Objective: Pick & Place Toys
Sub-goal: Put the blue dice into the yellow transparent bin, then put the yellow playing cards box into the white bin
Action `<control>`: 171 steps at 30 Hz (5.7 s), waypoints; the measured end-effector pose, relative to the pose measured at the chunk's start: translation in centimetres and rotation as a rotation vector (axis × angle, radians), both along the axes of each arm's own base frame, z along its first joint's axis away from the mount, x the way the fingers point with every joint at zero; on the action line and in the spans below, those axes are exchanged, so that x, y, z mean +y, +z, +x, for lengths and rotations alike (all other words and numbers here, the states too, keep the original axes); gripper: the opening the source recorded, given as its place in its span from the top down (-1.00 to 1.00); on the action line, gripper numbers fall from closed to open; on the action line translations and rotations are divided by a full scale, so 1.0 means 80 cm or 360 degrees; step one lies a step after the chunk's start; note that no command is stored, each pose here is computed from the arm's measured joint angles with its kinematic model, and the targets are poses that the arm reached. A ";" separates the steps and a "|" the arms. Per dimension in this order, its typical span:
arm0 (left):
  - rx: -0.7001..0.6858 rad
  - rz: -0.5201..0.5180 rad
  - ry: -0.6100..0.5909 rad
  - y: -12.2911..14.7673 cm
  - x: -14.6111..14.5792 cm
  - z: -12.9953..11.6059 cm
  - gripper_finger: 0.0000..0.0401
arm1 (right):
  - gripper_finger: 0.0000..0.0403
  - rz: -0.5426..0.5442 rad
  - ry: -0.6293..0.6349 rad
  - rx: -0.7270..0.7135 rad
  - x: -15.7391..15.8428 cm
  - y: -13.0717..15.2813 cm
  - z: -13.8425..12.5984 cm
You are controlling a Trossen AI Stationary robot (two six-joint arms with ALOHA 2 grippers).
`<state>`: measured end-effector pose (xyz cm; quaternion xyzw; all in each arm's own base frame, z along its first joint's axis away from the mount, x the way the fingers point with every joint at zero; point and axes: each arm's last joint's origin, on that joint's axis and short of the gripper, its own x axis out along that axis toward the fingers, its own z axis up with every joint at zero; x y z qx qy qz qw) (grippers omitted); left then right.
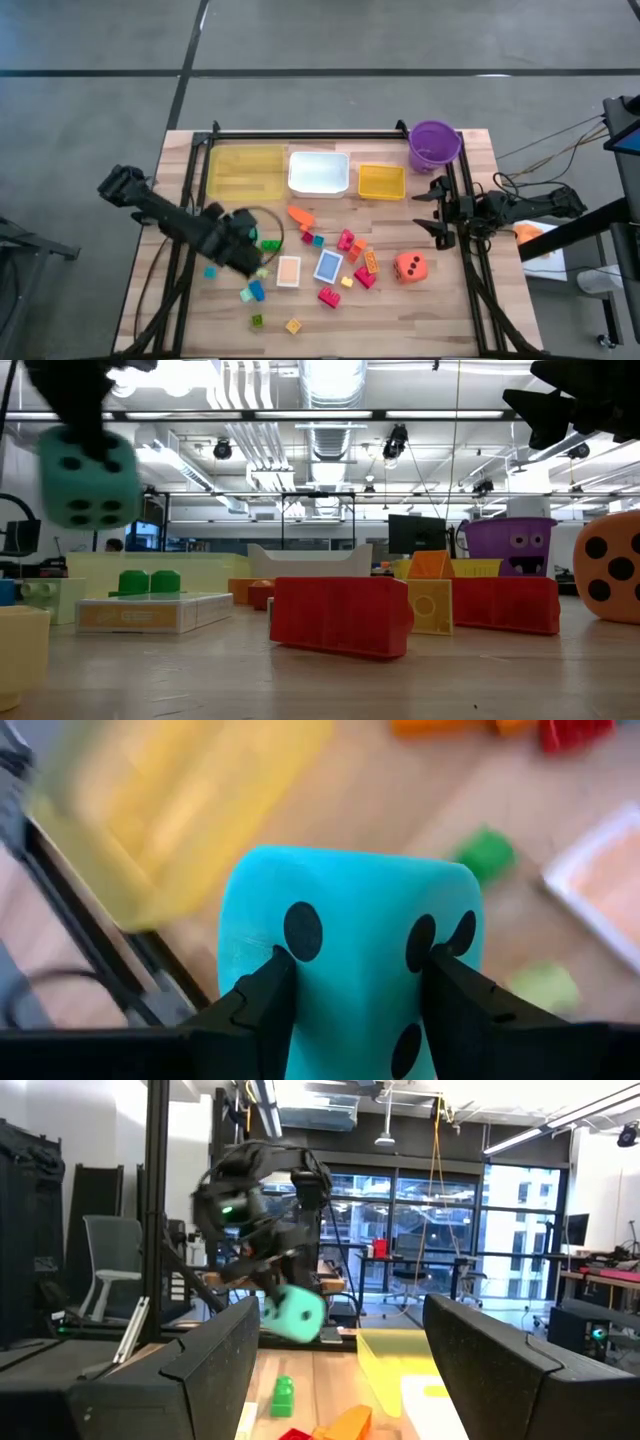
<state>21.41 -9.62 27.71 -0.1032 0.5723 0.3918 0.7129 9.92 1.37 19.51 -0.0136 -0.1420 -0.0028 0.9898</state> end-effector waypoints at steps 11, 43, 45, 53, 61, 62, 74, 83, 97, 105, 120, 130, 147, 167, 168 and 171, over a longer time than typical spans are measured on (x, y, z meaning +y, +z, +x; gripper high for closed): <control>0.0088 0.0229 -0.0176 0.050 0.109 0.040 0.22 | -0.39 -0.0005 -0.0001 0.0000 0.000 0.000 0.000; 0.0329 0.0350 -0.0449 -0.040 0.255 0.054 0.30 | -0.39 0.0001 0.0000 0.0000 0.000 0.000 0.000; 0.0342 0.0357 -0.0487 -0.048 0.255 0.053 0.30 | -0.39 -0.0005 -0.0001 -0.0001 0.000 0.000 0.000; 0.0282 0.0331 -0.0555 -0.079 0.254 0.052 0.33 | -0.39 -0.0007 -0.0002 0.0000 0.000 0.000 0.000; 0.0352 0.0339 -0.0600 -0.099 0.251 0.044 0.34 | -0.39 -0.0001 -0.0001 0.0000 0.000 0.000 0.000; 0.0365 0.0356 -0.0608 -0.100 0.252 0.044 0.34 | -0.39 0.0000 0.0000 0.0000 0.000 0.000 0.000; 0.0397 0.0386 -0.0724 -0.102 0.250 0.047 0.34 | -0.39 0.0000 0.0000 0.0000 0.000 0.000 0.000; 0.0366 0.0430 -0.0676 -0.114 0.241 0.045 0.35 | -0.39 -0.0006 -0.0002 0.0000 0.000 0.000 0.000; 0.0318 0.0447 -0.0652 -0.125 0.236 0.044 0.35 | -0.39 -0.0006 -0.0002 0.0000 0.000 0.000 0.000; 0.0309 0.0453 -0.0678 -0.129 0.230 0.044 0.36 | -0.39 0.0000 0.0000 0.0000 0.000 0.000 0.000; 0.0323 0.0504 -0.0713 -0.146 0.219 0.039 0.37 | -0.39 -0.0003 -0.0001 0.0001 0.000 0.000 0.000; 0.0291 0.0495 -0.0679 -0.145 0.219 0.039 0.09 | -0.39 0.0000 0.0000 0.0001 0.000 0.000 0.000; 0.0283 0.0473 -0.0678 -0.125 0.221 0.049 -0.87 | -0.39 -0.0007 -0.0002 0.0000 0.000 0.000 0.000; 0.0273 0.0245 -0.0529 -0.048 0.221 0.060 -0.79 | -0.39 -0.0004 -0.0002 0.0001 0.000 0.000 0.000; 0.0255 0.0188 -0.0528 -0.042 0.219 0.060 -0.79 | -0.39 0.0000 0.0000 0.0001 0.000 0.000 0.000; 0.0151 0.0000 -0.0556 -0.028 0.211 0.063 -0.79 | -0.39 -0.0007 -0.0002 0.0001 0.000 0.000 0.000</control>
